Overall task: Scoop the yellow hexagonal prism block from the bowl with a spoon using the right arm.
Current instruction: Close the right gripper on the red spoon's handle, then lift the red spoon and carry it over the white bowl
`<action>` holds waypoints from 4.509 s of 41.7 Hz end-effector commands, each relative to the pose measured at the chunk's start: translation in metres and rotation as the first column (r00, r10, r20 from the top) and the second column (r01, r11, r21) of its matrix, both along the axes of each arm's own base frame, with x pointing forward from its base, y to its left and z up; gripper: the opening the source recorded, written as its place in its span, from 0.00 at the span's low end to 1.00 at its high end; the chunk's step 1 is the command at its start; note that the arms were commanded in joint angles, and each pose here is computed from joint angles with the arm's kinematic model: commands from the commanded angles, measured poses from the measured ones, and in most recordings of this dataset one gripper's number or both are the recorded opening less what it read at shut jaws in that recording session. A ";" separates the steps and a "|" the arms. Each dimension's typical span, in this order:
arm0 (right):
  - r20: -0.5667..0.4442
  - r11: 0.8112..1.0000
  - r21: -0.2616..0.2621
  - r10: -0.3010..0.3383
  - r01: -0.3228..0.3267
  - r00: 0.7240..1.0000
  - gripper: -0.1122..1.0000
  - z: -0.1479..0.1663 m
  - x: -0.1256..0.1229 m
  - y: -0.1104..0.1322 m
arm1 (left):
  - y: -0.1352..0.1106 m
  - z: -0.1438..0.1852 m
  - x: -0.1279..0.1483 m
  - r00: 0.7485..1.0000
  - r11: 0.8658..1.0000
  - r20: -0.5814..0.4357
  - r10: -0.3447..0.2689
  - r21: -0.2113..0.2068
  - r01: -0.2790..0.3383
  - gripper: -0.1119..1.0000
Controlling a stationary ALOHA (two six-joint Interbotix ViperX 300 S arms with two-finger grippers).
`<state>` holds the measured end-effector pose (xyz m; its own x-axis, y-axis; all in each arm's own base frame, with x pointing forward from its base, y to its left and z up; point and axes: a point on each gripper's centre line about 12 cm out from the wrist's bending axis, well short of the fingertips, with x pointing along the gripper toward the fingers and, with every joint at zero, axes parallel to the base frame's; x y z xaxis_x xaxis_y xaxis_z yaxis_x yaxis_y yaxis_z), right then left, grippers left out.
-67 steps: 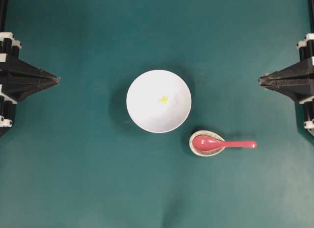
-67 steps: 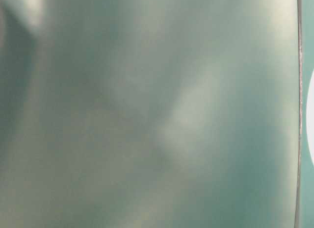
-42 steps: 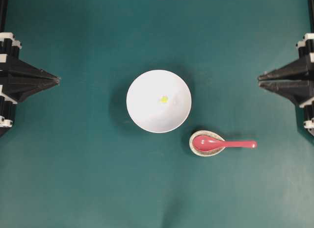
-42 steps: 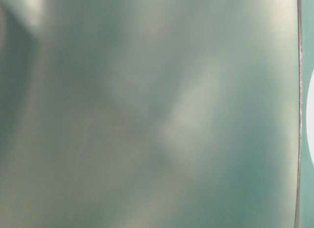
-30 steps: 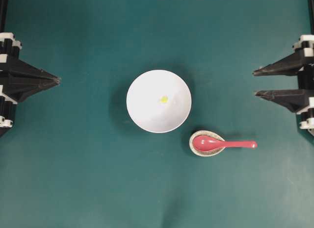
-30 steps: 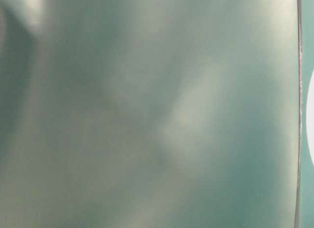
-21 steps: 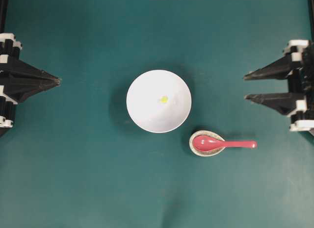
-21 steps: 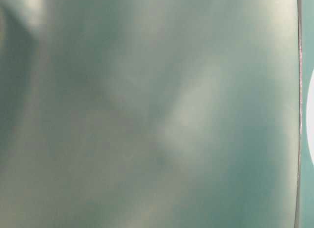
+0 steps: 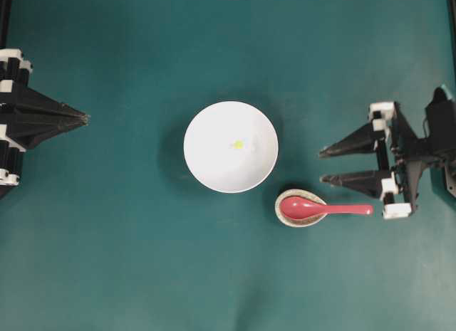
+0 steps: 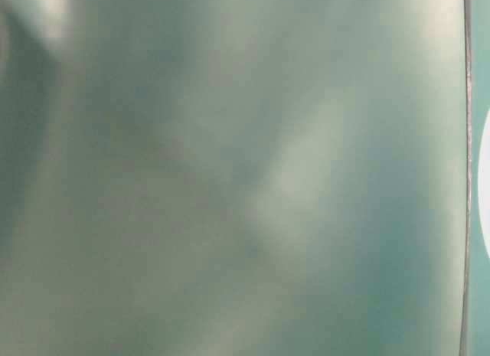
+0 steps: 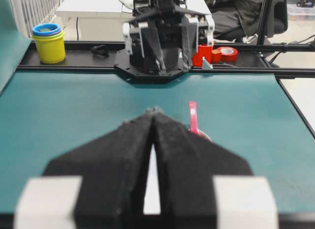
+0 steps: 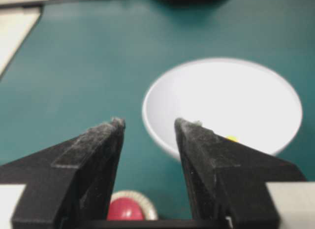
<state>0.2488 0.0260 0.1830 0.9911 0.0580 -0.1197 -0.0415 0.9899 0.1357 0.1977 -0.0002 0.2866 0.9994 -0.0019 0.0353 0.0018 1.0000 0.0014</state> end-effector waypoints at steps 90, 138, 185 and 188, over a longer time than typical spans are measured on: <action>-0.212 0.998 -0.024 -0.059 0.055 0.976 0.57 -0.111 -0.032 0.054 | 0.000 0.002 0.002 1.000 1.000 -0.017 0.000 0.000 0.000 0.10; -0.165 0.988 0.097 -0.099 0.116 0.981 0.31 -0.028 -0.010 0.027 | 0.000 0.004 0.001 1.000 1.000 -0.009 0.001 0.000 -0.001 0.10; -0.609 0.995 0.088 0.014 0.050 0.793 0.31 0.051 0.076 -0.063 | 0.000 0.003 0.001 1.000 1.000 -0.023 0.000 0.002 0.000 0.10; -0.633 0.995 0.087 0.022 0.043 0.774 0.31 0.049 0.082 -0.065 | 0.000 0.003 0.001 1.000 1.000 -0.025 0.000 0.002 0.000 0.10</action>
<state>0.3221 -0.0356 0.2205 0.6852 0.0919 -0.7225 0.1022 0.9701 0.2203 0.1966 -0.0002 0.2821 1.0000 -0.0015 -0.0077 0.0015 1.0000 0.0014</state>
